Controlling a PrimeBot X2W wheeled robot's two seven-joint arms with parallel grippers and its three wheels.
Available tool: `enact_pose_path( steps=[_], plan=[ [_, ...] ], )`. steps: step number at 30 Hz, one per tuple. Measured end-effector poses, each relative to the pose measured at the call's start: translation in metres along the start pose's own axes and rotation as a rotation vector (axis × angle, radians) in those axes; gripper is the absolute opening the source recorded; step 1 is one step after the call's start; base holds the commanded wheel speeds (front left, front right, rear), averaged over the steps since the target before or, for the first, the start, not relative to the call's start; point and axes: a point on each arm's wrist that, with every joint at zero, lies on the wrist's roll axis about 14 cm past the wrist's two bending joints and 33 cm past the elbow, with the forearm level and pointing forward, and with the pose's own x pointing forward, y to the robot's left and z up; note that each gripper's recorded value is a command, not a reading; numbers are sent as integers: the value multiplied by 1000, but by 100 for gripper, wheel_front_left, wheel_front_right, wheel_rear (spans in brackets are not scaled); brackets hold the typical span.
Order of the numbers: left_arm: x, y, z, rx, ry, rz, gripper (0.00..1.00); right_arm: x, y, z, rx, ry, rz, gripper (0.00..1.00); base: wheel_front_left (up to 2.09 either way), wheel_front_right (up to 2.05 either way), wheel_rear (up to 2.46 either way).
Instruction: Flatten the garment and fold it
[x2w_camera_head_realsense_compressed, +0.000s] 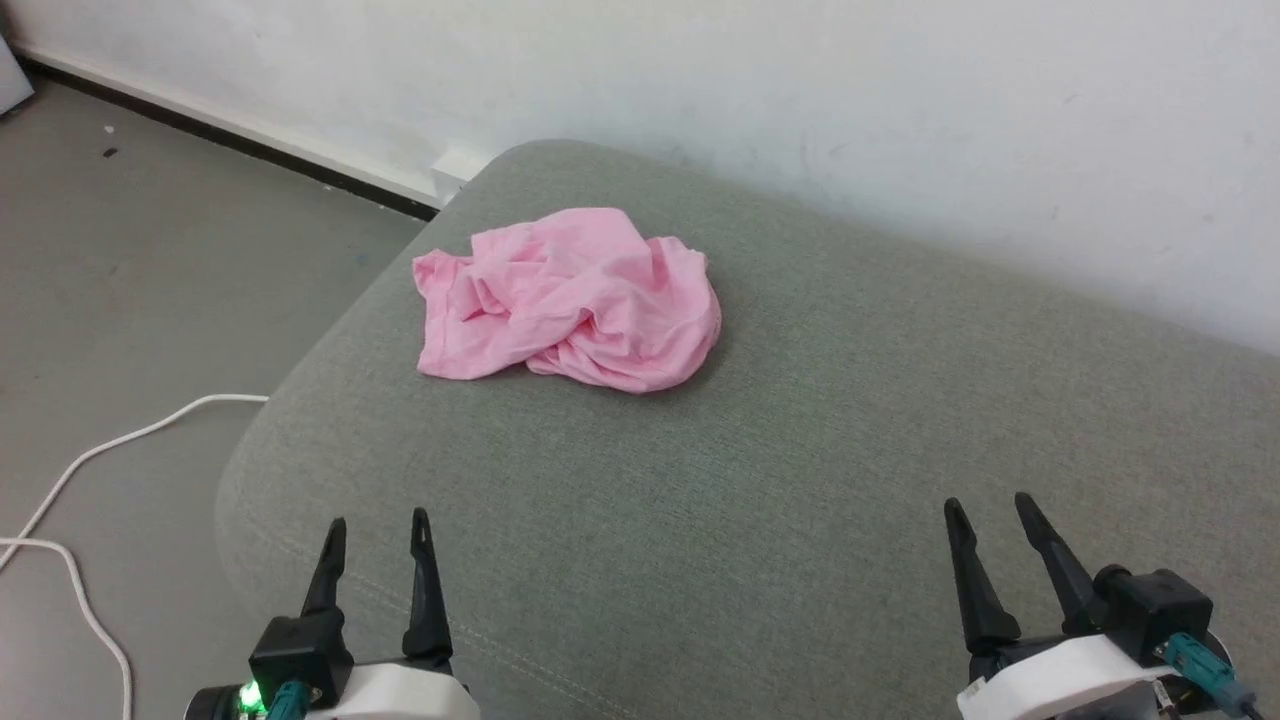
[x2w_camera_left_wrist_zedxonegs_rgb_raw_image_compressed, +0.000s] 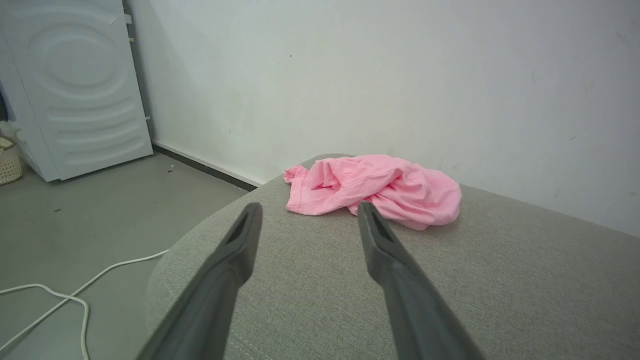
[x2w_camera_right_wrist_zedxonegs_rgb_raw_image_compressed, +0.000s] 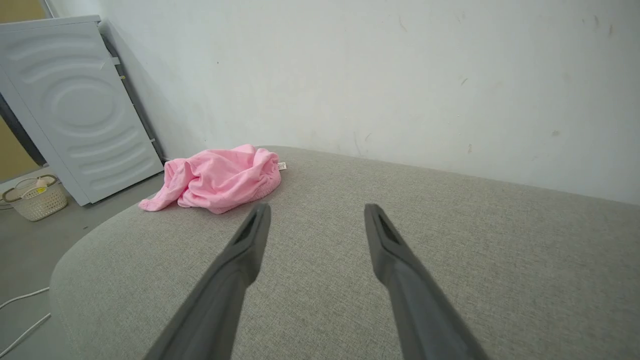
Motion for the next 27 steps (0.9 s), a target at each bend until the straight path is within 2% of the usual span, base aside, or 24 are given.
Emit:
enact_pose_path(
  steps=[14,27],
  plan=[
    [-14,17,-3,8,-7,58,100,7,14,-5,18,-1,45,100,0,0,0],
    [-8,10,-7,-10,9,31,100,7,11,-8,23,5,36,100,0,0,0]
  ],
)
